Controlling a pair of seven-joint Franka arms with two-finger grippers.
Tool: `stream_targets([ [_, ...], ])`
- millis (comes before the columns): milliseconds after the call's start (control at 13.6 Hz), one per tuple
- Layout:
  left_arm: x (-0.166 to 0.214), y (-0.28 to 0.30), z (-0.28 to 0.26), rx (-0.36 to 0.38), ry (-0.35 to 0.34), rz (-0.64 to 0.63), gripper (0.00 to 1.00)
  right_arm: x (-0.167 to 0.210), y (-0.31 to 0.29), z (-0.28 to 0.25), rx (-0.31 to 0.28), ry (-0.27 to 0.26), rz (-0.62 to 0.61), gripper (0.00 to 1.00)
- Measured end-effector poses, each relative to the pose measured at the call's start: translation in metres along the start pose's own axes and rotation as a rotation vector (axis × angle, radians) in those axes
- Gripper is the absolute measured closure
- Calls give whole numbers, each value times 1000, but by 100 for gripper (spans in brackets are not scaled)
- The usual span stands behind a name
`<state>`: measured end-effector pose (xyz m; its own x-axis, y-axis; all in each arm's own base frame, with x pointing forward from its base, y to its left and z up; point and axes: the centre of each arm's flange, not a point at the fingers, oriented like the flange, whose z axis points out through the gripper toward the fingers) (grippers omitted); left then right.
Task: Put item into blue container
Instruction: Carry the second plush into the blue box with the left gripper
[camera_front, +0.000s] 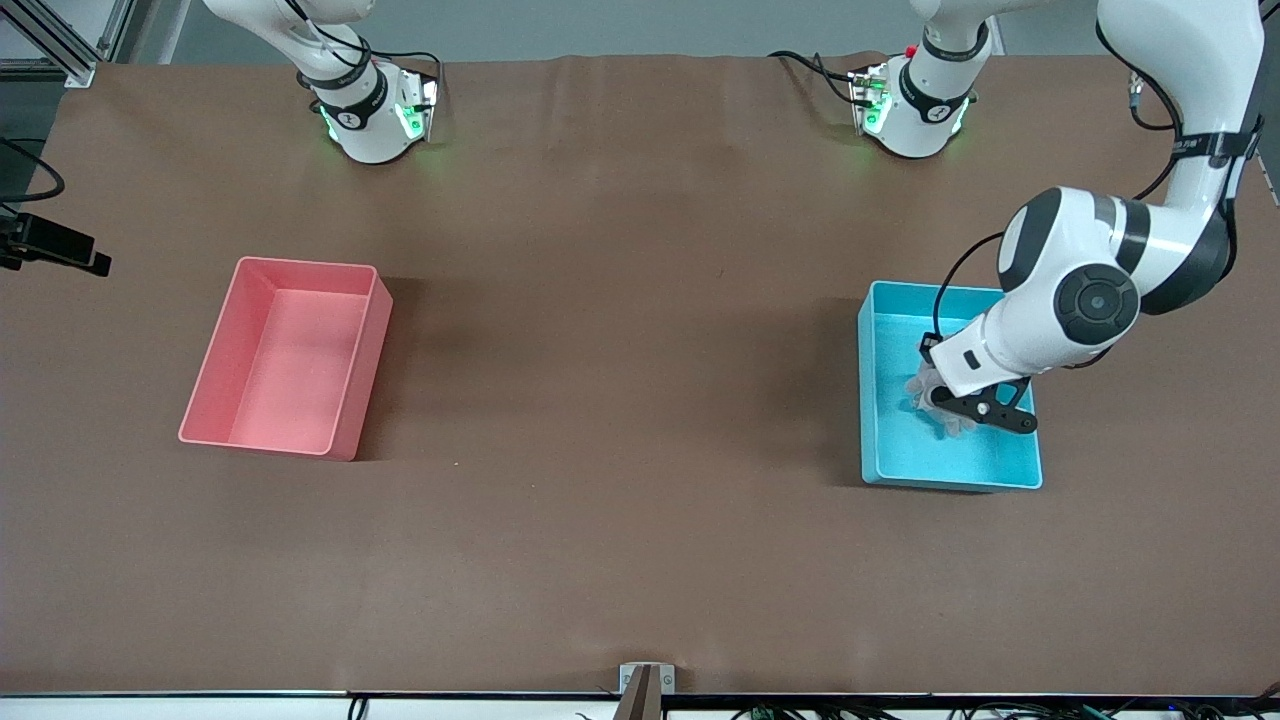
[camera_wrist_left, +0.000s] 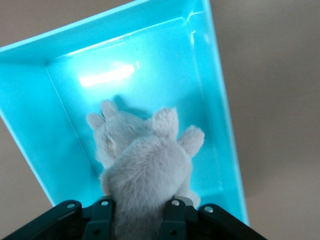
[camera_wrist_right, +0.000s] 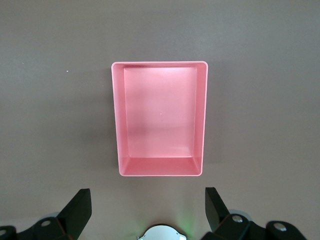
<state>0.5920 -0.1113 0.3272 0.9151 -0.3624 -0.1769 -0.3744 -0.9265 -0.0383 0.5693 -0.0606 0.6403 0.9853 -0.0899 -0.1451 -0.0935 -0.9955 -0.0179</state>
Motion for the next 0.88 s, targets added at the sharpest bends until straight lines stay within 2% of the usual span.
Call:
stream_targets([
  [294, 17, -5, 55, -30, 9, 15, 74, -5, 1, -6, 1, 13, -7, 0],
  [661, 27, 15, 76, -51, 16, 4, 74, -29, 3, -27, 7, 36, -9, 0],
  [807, 28, 14, 82, -54, 14, 3, 71, -44, 4, -32, 12, 41, -9, 0],
  [881, 29, 13, 83, -51, 13, 5, 64, -53, 5, -35, 15, 46, -11, 0],
])
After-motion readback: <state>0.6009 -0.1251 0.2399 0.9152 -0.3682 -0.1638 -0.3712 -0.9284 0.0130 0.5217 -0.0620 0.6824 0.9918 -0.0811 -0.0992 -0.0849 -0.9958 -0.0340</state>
